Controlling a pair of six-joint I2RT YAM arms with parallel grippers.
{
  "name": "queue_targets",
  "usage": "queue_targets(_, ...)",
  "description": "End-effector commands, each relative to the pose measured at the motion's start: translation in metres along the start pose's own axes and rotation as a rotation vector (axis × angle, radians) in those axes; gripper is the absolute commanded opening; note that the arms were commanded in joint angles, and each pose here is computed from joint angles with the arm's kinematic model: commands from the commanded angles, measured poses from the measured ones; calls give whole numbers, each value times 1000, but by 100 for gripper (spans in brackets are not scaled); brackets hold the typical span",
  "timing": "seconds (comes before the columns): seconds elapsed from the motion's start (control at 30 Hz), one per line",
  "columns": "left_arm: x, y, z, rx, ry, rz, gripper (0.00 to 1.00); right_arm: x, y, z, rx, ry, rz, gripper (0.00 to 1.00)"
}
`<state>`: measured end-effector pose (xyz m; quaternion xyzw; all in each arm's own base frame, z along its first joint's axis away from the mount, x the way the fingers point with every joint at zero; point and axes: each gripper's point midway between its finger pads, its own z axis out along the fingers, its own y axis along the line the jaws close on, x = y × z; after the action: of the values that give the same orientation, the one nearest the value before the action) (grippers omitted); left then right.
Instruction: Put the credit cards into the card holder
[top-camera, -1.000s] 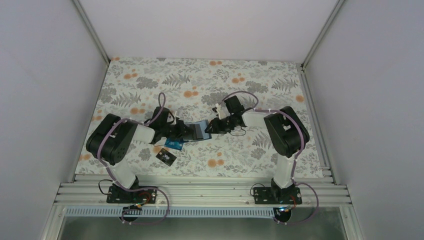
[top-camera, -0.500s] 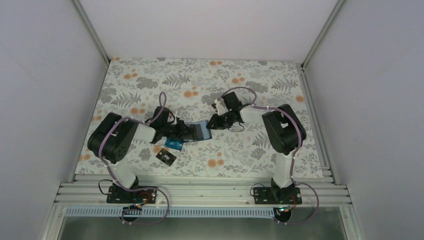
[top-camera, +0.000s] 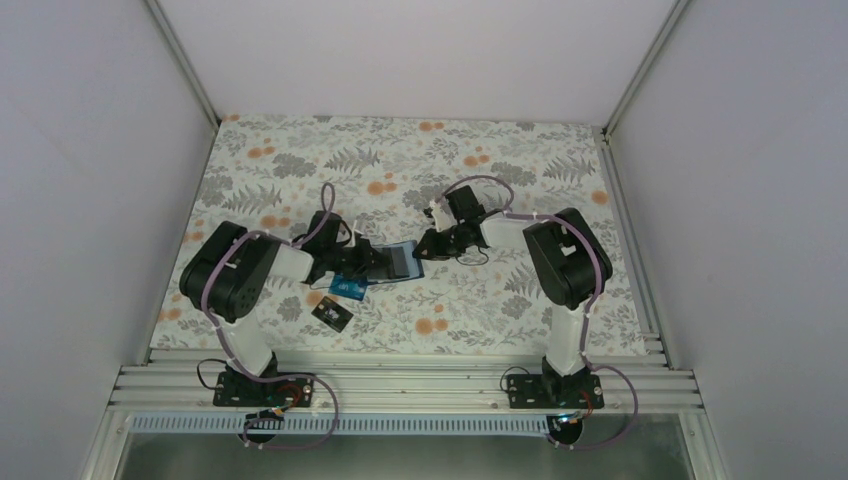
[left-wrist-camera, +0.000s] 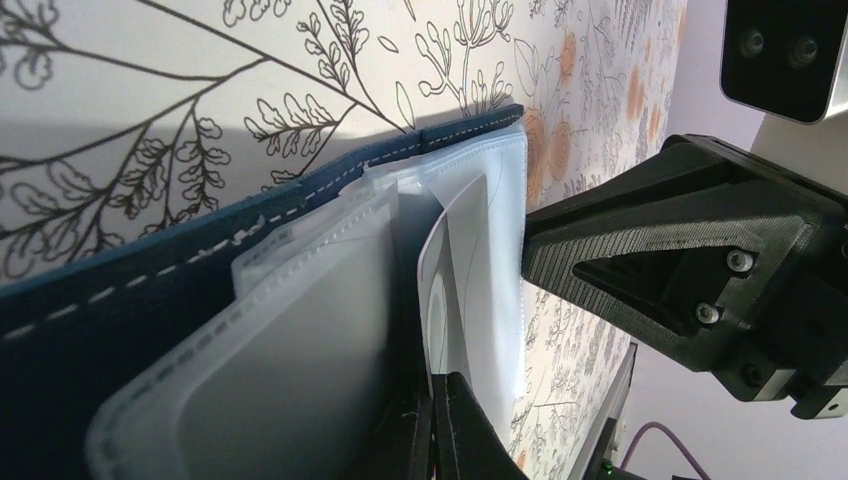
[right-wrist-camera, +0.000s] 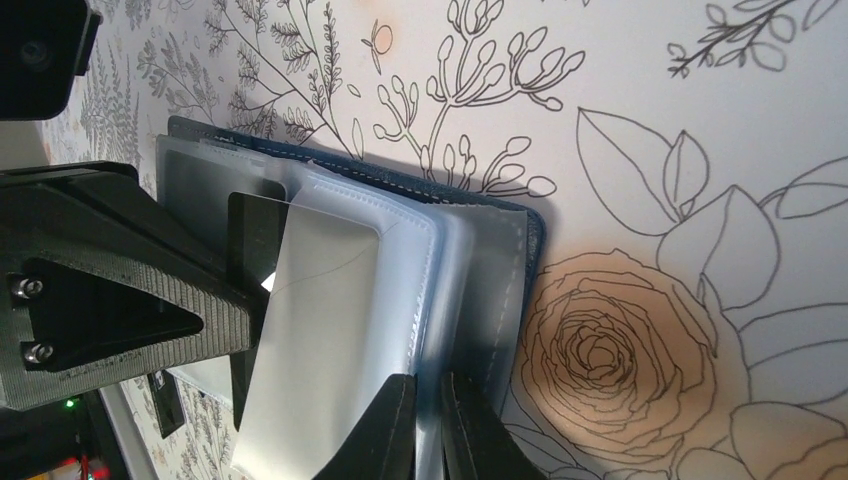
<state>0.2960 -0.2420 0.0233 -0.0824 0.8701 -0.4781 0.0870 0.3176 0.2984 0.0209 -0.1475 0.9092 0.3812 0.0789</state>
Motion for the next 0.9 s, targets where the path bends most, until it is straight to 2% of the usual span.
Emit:
queue_targets(0.0, 1, 18, 5, -58, 6, -26, 2, 23, -9, 8, 21, 58, 27, 11)
queue_targets(0.87, -4, 11, 19, -47, 30, -25, 2, 26, -6, 8, 0, 61, 22, 10)
